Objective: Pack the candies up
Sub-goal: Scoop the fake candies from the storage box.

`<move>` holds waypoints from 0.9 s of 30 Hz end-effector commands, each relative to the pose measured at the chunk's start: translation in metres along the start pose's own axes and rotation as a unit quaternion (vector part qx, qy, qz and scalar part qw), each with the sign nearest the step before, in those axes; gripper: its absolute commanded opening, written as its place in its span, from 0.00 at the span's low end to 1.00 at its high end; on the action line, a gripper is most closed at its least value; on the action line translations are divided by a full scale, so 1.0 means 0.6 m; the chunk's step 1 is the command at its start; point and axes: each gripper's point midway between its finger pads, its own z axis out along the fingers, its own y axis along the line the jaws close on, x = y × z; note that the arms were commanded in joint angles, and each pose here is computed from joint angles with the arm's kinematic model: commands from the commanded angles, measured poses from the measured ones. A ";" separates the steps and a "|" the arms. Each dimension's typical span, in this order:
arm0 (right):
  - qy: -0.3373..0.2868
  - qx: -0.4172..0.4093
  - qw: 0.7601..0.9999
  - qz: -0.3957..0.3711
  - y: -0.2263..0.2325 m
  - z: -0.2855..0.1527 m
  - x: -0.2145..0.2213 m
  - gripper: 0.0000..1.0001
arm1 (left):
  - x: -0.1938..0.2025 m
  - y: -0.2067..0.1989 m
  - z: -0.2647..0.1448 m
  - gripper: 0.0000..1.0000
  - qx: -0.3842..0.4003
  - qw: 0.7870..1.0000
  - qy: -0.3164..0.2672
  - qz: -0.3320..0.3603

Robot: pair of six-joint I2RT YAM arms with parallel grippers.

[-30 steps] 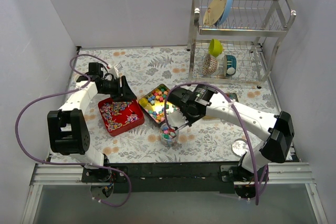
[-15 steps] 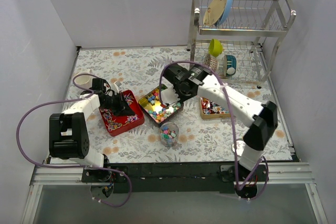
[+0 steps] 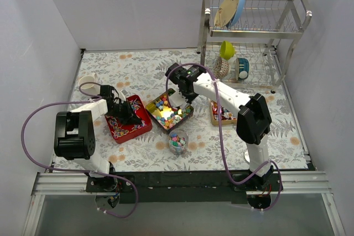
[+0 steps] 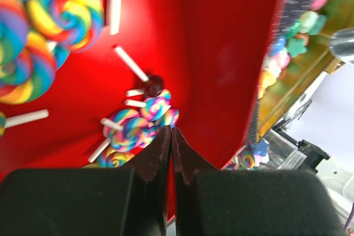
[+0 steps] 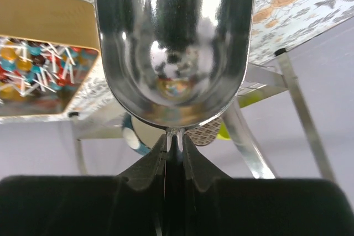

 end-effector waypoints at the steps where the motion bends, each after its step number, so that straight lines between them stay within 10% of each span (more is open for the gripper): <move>1: 0.047 0.031 0.993 -0.100 -0.051 -0.014 0.024 0.01 | 0.008 0.012 0.009 0.00 -0.013 1.000 0.002 -0.013; 15: 0.118 0.034 0.976 -0.180 -0.087 0.026 -0.036 0.01 | 0.058 -0.014 0.044 0.00 0.033 0.998 0.054 -0.012; 27: 0.045 -0.035 0.983 -0.173 0.009 0.034 -0.116 0.01 | 0.091 -0.039 0.061 0.00 0.066 0.994 0.088 0.016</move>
